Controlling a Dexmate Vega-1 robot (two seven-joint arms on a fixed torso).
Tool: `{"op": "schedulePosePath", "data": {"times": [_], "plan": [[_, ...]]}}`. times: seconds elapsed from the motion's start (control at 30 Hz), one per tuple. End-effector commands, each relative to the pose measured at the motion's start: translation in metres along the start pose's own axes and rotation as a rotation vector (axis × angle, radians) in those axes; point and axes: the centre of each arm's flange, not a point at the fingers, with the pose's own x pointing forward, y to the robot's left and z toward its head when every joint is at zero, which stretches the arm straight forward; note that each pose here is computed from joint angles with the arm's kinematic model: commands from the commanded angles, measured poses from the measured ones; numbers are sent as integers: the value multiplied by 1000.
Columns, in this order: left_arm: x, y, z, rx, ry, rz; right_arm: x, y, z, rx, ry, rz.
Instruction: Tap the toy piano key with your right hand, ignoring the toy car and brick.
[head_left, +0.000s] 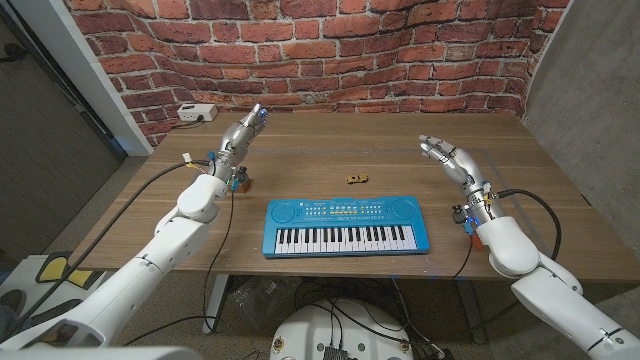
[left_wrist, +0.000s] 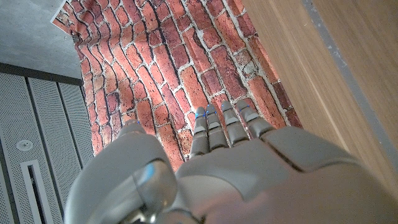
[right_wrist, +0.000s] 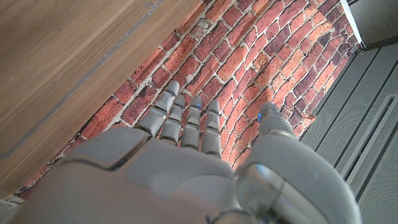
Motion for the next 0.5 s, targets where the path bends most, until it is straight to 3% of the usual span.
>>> {"op": "schedulePosePath", "data": {"times": [0.03, 0.33, 0.5], "plan": [[2, -3, -1, 3, 10, -5, 34, -9, -12, 89, 16, 26], [1, -4, -6, -18, 14, -10, 57, -17, -15, 131, 37, 47], [-3, -2, -10, -27, 19, 0, 67, -18, -23, 218, 33, 76]]}}
